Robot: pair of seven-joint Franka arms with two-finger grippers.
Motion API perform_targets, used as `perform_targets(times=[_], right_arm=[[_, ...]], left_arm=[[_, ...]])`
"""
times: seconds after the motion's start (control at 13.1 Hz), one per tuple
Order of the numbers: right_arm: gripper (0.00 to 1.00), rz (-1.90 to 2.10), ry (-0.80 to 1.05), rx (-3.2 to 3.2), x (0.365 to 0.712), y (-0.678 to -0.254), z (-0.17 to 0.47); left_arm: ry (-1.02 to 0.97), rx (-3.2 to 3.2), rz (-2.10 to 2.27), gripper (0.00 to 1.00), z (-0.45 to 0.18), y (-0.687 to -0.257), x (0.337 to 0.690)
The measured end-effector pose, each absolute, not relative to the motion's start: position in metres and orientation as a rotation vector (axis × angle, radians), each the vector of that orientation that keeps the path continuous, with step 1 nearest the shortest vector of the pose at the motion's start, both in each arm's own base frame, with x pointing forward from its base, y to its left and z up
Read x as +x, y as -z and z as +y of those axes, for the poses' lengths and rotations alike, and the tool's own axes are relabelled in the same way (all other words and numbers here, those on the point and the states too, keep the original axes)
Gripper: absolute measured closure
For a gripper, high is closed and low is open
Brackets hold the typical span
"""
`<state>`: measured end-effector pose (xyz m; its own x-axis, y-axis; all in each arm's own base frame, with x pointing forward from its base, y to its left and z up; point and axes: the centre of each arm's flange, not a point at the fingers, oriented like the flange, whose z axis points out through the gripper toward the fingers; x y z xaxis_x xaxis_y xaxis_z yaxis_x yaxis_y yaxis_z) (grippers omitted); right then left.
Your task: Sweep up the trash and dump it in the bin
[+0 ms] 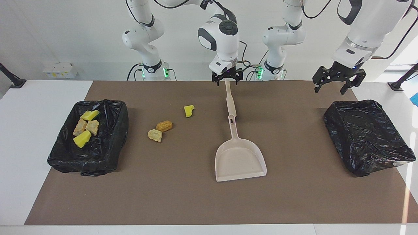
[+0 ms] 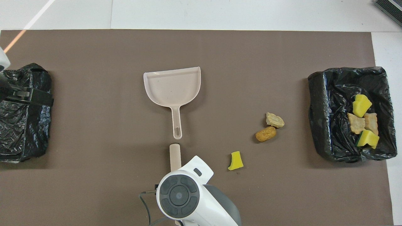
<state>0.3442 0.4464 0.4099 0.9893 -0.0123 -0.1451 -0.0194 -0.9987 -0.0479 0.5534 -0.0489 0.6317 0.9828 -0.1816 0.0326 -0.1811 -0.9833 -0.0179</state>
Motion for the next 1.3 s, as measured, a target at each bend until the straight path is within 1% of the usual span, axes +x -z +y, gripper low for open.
perform_targets(times=[0.23, 0.31, 0.38, 0.46, 0.54, 0.69, 0.76, 0.84, 1.3], right_arm=[[0.0, 0.018, -0.195, -3.085, 0.302, -0.365, 0.456], [0.01, 0.01, -0.187, -3.084, 0.293, -0.353, 0.456], [0.05, 0.006, -0.186, -3.086, 0.29, -0.348, 0.455], [0.05, 0.007, -0.19, -3.09, 0.289, -0.346, 0.453], [0.12, 0.008, -0.193, -3.092, 0.289, -0.345, 0.453], [0.41, 0.004, -0.199, -3.097, 0.287, -0.342, 0.452], [0.5, 0.003, -0.2, -3.099, 0.286, -0.341, 0.451], [0.52, 0.003, -0.2, -3.099, 0.286, -0.341, 0.451], [0.51, 0.001, -0.199, -3.098, 0.286, -0.341, 0.452]], left_arm=[[0.028, -3.114, 0.307, 0.0, -0.057, -0.62, 0.559], [0.037, -3.115, 0.322, 0.0, -0.063, -0.615, 0.564], [0.065, -3.115, 0.338, 0.0, -0.072, -0.61, 0.57], [0.088, -3.115, 0.355, 0.0, -0.079, -0.606, 0.575], [0.106, -3.115, 0.371, 0.0, -0.087, -0.601, 0.579], [0.149, -3.12, 0.39, 0.0, -0.095, -0.593, 0.587], [0.162, -3.122, 0.392, 0.0, -0.096, -0.591, 0.589], [0.167, -3.123, 0.391, 0.0, -0.097, -0.59, 0.59], [0.164, -3.126, 0.392, 0.0, -0.097, -0.583, 0.59]])
